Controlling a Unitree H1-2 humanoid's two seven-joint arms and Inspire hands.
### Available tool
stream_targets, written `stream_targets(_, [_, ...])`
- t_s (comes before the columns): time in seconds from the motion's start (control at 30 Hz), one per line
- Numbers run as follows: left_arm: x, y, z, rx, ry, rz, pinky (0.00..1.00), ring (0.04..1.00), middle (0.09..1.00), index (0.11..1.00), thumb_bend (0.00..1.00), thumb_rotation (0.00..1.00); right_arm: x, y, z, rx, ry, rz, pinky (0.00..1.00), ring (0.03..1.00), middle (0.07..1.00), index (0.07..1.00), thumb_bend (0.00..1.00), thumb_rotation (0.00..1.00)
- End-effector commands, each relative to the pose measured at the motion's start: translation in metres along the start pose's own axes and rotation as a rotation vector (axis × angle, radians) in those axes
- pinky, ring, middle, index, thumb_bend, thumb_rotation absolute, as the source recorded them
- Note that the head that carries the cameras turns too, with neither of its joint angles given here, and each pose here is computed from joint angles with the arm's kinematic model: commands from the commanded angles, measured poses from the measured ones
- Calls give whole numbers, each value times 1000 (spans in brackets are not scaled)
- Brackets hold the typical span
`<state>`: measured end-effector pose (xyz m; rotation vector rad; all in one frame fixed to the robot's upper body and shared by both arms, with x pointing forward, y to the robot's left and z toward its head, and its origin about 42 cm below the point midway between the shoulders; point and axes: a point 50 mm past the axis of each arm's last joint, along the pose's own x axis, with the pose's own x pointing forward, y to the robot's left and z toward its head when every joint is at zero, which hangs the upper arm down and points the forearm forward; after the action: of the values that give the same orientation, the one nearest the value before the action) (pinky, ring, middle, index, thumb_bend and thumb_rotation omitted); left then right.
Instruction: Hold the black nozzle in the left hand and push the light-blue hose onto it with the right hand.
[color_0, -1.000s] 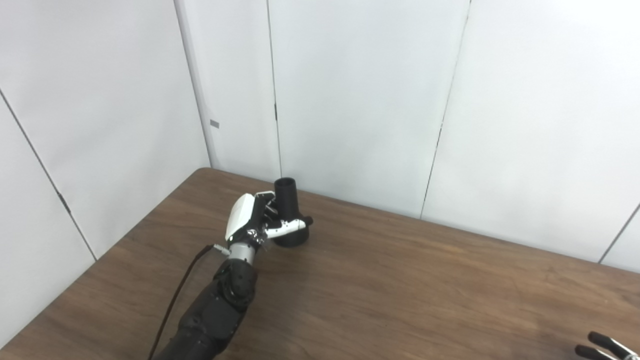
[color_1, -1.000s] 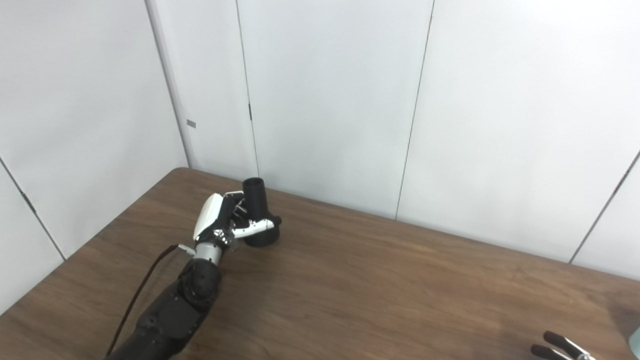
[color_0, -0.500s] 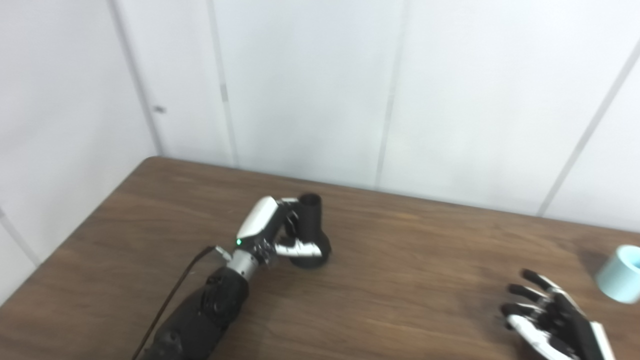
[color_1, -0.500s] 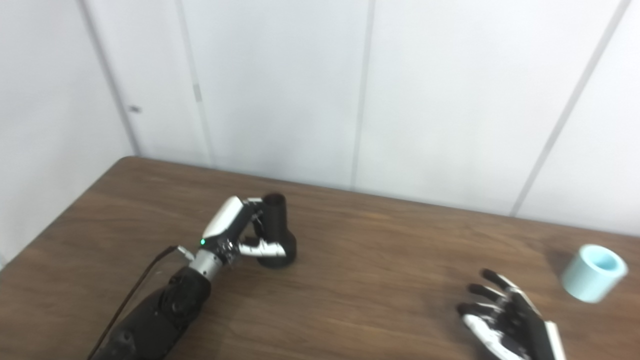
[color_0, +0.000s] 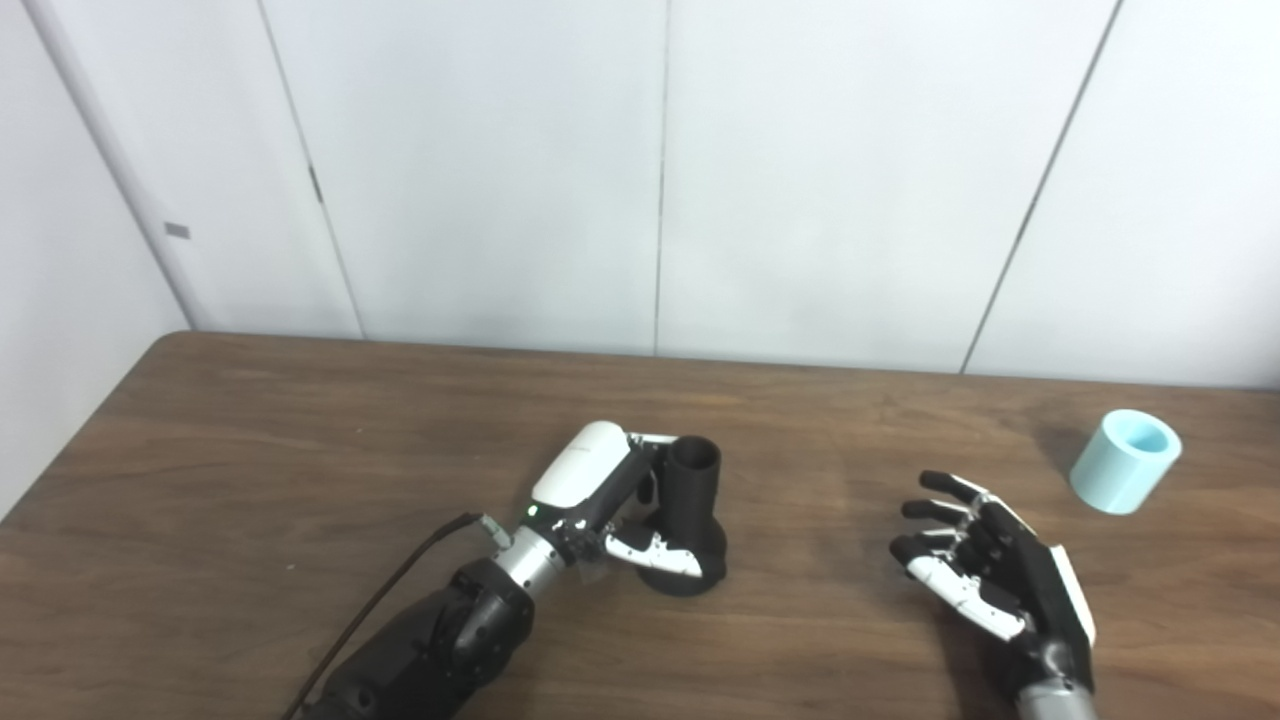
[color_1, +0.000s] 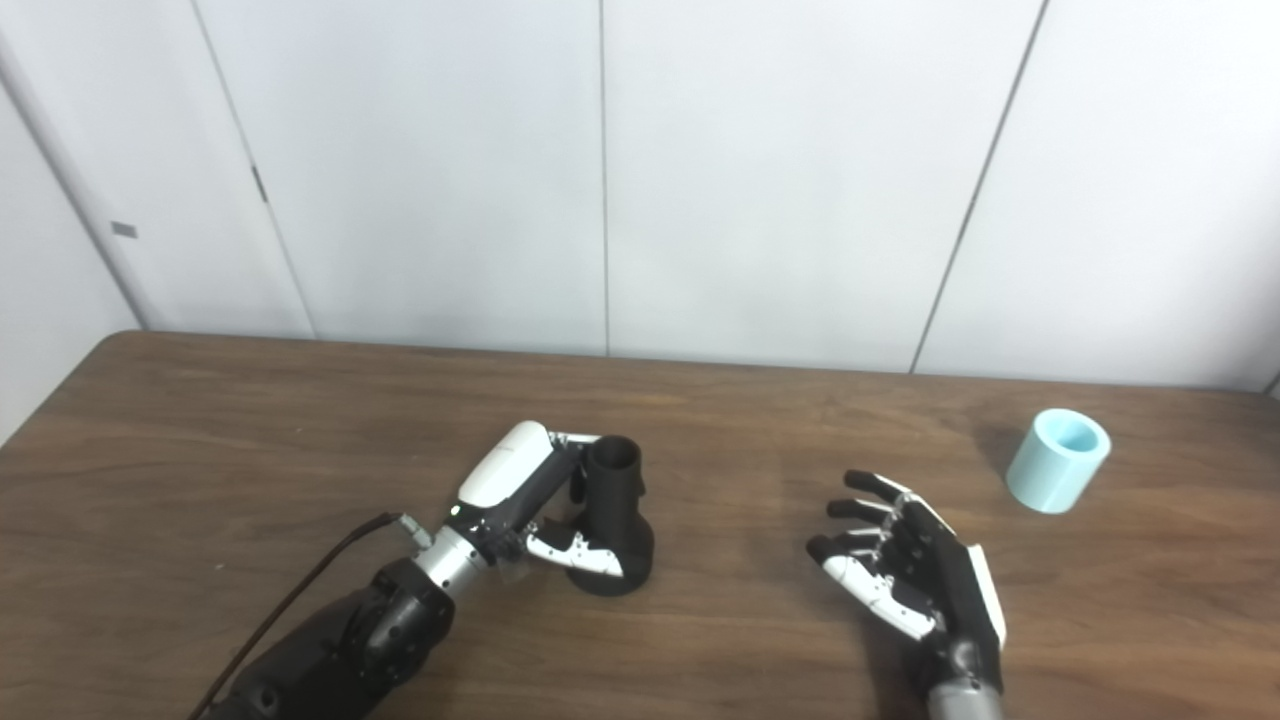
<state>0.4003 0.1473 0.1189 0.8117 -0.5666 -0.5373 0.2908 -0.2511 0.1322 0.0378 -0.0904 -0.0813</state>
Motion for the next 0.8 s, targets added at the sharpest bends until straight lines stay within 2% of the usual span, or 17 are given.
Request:
stream_targets(0.0, [-39,-64,0,-85,76,-100,307,407,444,521,502,0,9,2,17,0,-106,14,355,476,604,672,524,138])
stream_targets(0.2, [-41,-73,-3,-58,67,-163,304,409,441,519,502,0,3,-1,20,-21,-101,8,366,487,615,680,521,131])
stream_targets(0.47, [-54,-73,-23,54,87,-281,242,382,423,518,499,0,4,-13,27,-23,-107,8,362,484,616,686,538,163])
stream_targets(0.67, [-64,-74,-35,110,110,-361,285,377,430,525,498,0,10,-16,34,-26,-121,19,358,478,609,686,588,230])
stream_targets(0.77, [-65,-74,-37,119,119,-395,289,374,429,523,498,0,16,-18,42,-32,-147,32,356,485,607,686,591,220])
